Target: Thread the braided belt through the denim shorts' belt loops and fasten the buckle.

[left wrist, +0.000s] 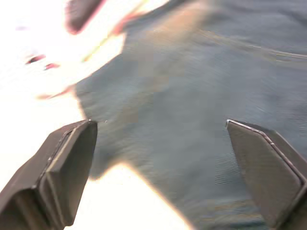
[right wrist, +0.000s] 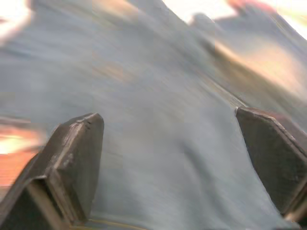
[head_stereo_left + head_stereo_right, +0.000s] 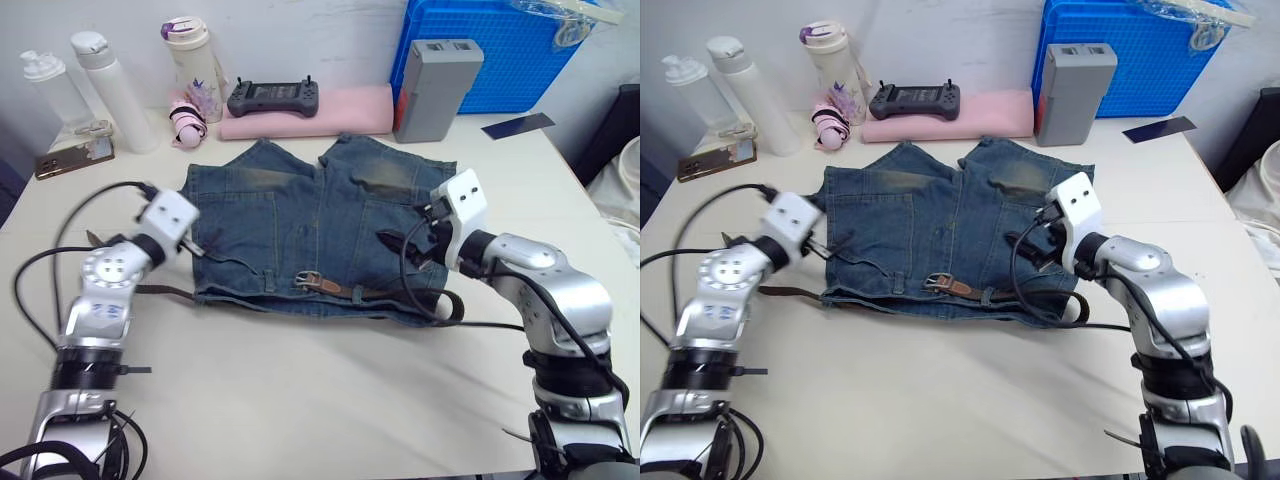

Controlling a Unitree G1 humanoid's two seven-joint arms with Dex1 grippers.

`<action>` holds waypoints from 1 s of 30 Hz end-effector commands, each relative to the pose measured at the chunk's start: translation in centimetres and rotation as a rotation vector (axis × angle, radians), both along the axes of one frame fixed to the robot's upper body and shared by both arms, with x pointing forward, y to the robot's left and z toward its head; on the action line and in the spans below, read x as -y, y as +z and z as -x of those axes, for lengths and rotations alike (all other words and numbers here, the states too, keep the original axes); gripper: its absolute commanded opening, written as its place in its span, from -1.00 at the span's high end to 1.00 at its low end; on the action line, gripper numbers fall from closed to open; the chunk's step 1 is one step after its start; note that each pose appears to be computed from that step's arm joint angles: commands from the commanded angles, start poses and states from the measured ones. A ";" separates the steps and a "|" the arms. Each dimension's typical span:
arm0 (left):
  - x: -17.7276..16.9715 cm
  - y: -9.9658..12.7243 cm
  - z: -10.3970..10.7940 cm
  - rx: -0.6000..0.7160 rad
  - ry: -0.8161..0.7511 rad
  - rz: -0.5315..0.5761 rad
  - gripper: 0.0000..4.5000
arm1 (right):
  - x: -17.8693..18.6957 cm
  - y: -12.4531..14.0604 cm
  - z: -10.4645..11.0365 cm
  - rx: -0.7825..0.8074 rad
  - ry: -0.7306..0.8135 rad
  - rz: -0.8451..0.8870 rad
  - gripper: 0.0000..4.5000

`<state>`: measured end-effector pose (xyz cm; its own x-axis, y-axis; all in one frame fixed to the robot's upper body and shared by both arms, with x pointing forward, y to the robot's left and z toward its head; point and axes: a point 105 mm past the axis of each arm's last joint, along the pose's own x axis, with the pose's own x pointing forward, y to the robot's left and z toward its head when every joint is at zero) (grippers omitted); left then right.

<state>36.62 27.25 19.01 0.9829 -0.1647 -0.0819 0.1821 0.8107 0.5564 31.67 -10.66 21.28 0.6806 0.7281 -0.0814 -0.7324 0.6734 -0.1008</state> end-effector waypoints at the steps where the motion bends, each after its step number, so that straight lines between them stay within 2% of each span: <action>1: -4.6 1.6 2.3 0.037 0.252 0.076 -0.98 | -1.5 0.7 2.8 0.013 0.140 -0.075 -1.00; 5: -7.4 1.0 4.1 0.004 0.428 0.198 -0.98 | -3.1 -1.2 4.6 -0.028 0.232 -0.021 -1.00; 8: -7.3 0.0 4.6 -0.041 0.465 0.311 -0.98 | -4.1 -2.5 5.6 -0.062 0.305 0.016 -1.00; 14: -6.5 -2.1 4.6 -0.111 0.494 0.485 -0.98 | -4.5 -4.3 6.4 -0.072 0.357 0.107 -1.00; 16: -6.8 -3.5 4.7 -0.151 0.528 0.544 -0.98 | -4.4 -4.5 6.4 -0.070 0.356 0.113 -1.00; 21: -6.5 -5.3 4.0 -0.204 0.544 0.674 -0.98 | -4.5 -4.6 6.5 -0.066 0.350 0.111 -1.00; 24: -6.3 -5.8 3.6 -0.215 0.549 0.716 -0.98 | -4.4 -4.6 6.5 -0.067 0.346 0.114 -1.00; 27: -6.2 -5.4 3.1 -0.180 0.531 0.780 -0.64 | -4.4 -4.7 6.3 -0.064 0.325 0.110 -1.00; 30: -6.2 -4.5 2.9 -0.142 0.503 0.819 -0.05 | -4.3 -4.7 6.1 -0.064 0.308 0.113 -1.00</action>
